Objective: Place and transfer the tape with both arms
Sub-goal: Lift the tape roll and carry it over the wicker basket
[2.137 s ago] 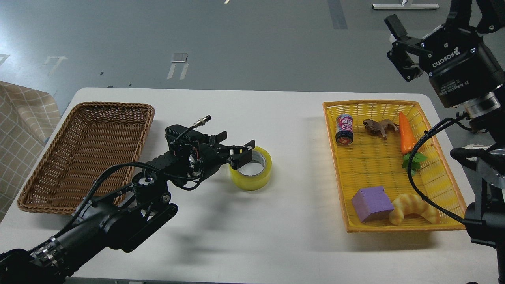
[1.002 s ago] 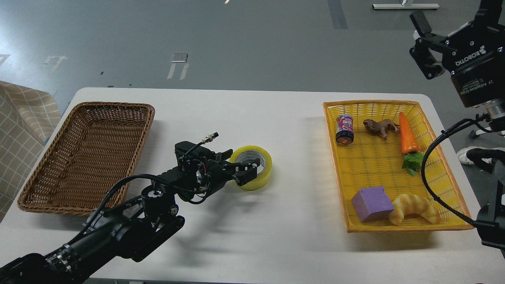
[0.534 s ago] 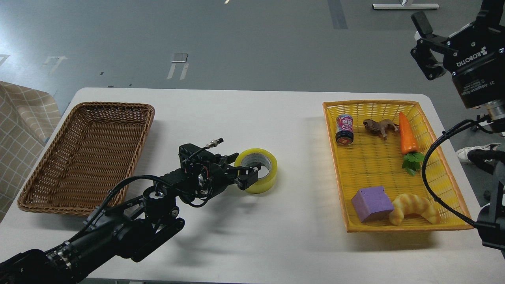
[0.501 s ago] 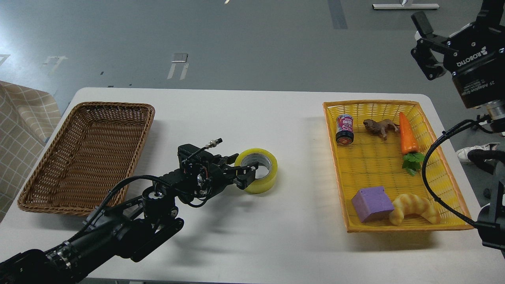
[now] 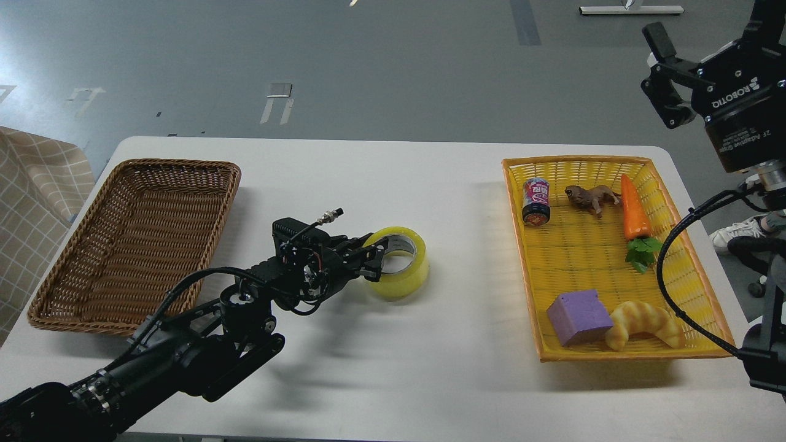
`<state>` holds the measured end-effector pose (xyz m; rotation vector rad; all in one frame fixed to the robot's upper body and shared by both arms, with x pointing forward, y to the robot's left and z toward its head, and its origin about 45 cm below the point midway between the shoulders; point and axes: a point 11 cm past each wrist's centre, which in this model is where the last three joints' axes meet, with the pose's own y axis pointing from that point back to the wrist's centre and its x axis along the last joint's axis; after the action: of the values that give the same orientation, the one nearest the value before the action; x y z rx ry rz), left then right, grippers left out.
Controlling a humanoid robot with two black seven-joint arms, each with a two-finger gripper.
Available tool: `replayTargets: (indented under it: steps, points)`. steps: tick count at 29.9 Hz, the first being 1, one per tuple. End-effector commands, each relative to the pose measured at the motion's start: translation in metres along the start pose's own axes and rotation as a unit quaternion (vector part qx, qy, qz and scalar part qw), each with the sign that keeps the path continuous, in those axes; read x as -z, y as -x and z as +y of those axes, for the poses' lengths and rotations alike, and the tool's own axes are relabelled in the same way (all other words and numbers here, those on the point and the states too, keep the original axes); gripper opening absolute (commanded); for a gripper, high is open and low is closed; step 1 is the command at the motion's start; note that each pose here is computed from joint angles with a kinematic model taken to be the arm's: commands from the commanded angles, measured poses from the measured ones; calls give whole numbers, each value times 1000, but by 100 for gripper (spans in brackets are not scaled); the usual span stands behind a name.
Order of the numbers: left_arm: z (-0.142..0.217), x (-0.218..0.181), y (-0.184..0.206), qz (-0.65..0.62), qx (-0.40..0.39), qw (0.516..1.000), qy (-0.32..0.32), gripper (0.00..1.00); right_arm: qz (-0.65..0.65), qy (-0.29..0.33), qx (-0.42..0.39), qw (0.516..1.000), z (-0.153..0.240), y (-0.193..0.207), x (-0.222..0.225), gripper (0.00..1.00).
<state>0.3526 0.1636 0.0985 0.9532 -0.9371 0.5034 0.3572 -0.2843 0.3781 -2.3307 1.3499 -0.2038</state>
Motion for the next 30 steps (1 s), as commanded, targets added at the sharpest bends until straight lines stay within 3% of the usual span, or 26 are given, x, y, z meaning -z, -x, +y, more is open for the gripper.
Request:
replayTargets:
  steps: [1,13,23,30]
  points:
    - [-3,0,-16,-11,-13,1000,4,0,-2,2,-1,1000,0,0,-2,100]
    - [27,43,-64,-74,-43,996,-23,0,-7,0,-1,1000,-1,1,-3,100]
    - [109,148,-142,-150,-93,974,-141,0,-14,-1,-3,1000,-1,2,-6,100]
    - [161,191,-156,-158,-109,962,-195,0,-20,4,-7,1000,2,2,-12,100]
